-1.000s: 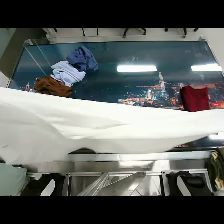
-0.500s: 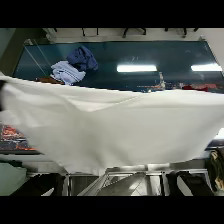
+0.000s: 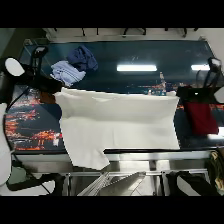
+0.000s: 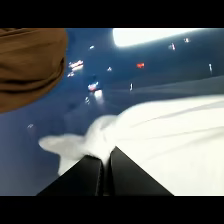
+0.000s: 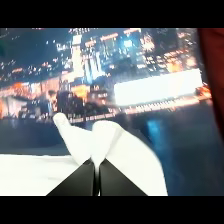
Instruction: Fold the shirts.
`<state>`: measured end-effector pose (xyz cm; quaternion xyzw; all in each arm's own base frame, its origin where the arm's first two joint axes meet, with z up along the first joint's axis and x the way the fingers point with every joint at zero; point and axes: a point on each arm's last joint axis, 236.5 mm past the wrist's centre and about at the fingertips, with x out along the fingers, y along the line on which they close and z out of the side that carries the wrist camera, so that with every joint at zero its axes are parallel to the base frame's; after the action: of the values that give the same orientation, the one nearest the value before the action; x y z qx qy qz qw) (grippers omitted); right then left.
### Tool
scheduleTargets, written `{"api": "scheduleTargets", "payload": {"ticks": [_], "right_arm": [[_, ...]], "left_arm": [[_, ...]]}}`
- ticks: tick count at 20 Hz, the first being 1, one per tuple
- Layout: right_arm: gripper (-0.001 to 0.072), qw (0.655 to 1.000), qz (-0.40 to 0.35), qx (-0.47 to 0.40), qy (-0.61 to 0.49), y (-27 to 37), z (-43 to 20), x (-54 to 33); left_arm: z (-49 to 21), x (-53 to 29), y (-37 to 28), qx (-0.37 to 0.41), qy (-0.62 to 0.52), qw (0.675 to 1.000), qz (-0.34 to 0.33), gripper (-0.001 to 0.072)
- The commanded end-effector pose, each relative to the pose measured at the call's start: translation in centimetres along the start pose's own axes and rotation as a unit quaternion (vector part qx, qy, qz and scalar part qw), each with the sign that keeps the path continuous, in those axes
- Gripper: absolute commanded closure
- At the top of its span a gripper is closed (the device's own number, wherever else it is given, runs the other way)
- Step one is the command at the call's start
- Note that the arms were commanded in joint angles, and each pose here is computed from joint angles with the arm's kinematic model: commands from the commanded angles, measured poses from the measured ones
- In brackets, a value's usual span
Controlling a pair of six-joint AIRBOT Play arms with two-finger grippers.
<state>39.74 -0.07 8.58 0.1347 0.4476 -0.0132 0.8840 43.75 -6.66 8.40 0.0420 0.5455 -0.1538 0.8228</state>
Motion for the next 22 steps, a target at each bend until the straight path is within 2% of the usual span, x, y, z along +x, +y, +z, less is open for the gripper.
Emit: {"api": "scheduleTargets", "payload": {"ticks": [1, 3, 5, 9, 13, 15, 18, 22], "right_arm": [[0.0693, 0.995, 0.046, 0.058, -0.066, 0.5, 2.3, 8.2], [0.0692, 0.991, 0.062, 0.086, -0.087, 0.7, 3.2, 10.6], [0.0692, 0.992, 0.056, 0.076, -0.089, 0.2, 3.1, 12.1], [0.0692, 0.994, 0.057, 0.072, -0.054, 0.2, 1.4, 13.0], [0.0693, 0.995, 0.066, 0.071, 0.031, -0.3, -2.3, 12.1], [0.0693, 0.994, 0.054, 0.063, 0.071, -1.5, -4.0, 11.1], [0.0693, 0.994, -0.001, 0.048, 0.095, -4.4, -5.1, 9.1], [0.0693, 0.987, -0.001, 0.043, 0.156, -4.0, -7.9, 7.5]], "left_arm": [[0.7, 7.4, 0.1, -0.010, 0.025, 0.998, -0.058, 0.0697], [1.3, 9.1, 0.3, 0.014, 0.038, 0.998, -0.038, 0.0697], [2.2, 10.1, 0.4, 0.039, 0.042, 0.998, -0.015, 0.0697], [1.1, 11.2, 0.9, 0.044, 0.081, 0.996, 0.010, 0.0697], [-3.1, 10.2, 4.4, -0.014, 0.149, 0.985, 0.082, 0.0697], [-5.3, 9.4, 5.0, -0.021, 0.165, 0.982, 0.088, 0.0697], [-7.7, 8.6, 4.7, -0.021, 0.156, 0.984, 0.089, 0.0697], [-9.8, 6.7, 3.5, -0.023, 0.139, 0.987, 0.082, 0.0697]]}}
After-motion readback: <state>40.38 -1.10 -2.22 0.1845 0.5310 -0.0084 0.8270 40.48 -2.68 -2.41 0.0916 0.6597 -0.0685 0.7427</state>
